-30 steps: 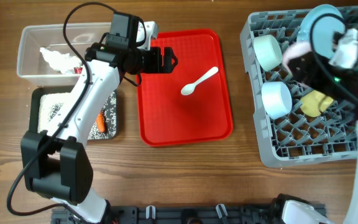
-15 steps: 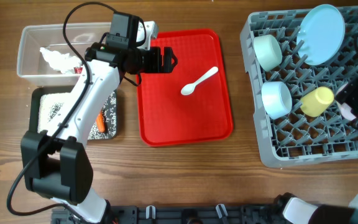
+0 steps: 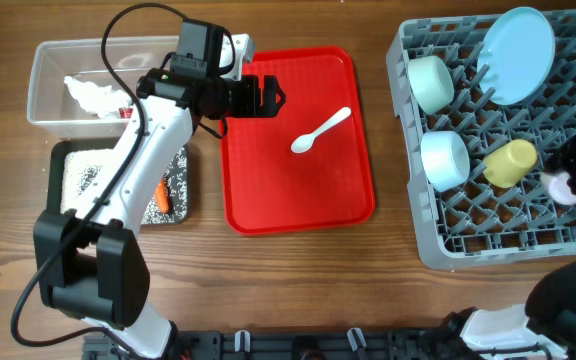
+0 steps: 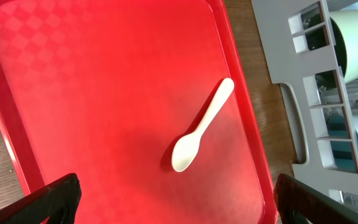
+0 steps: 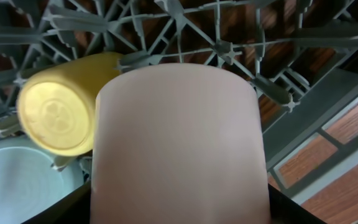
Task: Sort waste into correct bins and load items into the dishwasher rack
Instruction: 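Carry the pink cup into the rack beside the yellow cup and release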
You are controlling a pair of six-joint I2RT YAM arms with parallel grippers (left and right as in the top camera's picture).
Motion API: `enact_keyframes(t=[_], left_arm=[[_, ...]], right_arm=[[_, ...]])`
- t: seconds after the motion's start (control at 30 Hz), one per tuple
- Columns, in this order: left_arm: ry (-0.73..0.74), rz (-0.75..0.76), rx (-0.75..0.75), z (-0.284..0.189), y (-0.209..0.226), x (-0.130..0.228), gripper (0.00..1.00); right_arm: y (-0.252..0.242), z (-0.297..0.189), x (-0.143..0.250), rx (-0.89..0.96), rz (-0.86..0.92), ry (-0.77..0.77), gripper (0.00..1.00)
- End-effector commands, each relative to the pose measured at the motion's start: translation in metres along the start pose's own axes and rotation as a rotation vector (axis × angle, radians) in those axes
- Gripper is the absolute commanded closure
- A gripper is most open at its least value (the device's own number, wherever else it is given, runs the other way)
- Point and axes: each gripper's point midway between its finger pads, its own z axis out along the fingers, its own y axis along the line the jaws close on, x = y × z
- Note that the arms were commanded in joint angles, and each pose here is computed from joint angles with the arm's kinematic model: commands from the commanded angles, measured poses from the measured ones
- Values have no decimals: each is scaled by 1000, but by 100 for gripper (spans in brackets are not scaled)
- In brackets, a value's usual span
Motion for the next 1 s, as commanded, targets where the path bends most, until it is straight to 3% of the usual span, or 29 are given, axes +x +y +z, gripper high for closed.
enact_keyframes(t=[0.0,0.43,0.6,0.97], left_arm=[[-11,20,-1,-4,-3,-2,0],[-11,20,-1,-4,-3,-2,0],[-11,20,-1,-4,-3,-2,0],[-11,20,-1,-4,-3,-2,0]], right_arm=[[-7,10,-2,36,4,26,41],[-6,39,13,17,8,79,41],[-6,39,12,15,14,72,2],[-1,38,12,-15,13,73,0]])
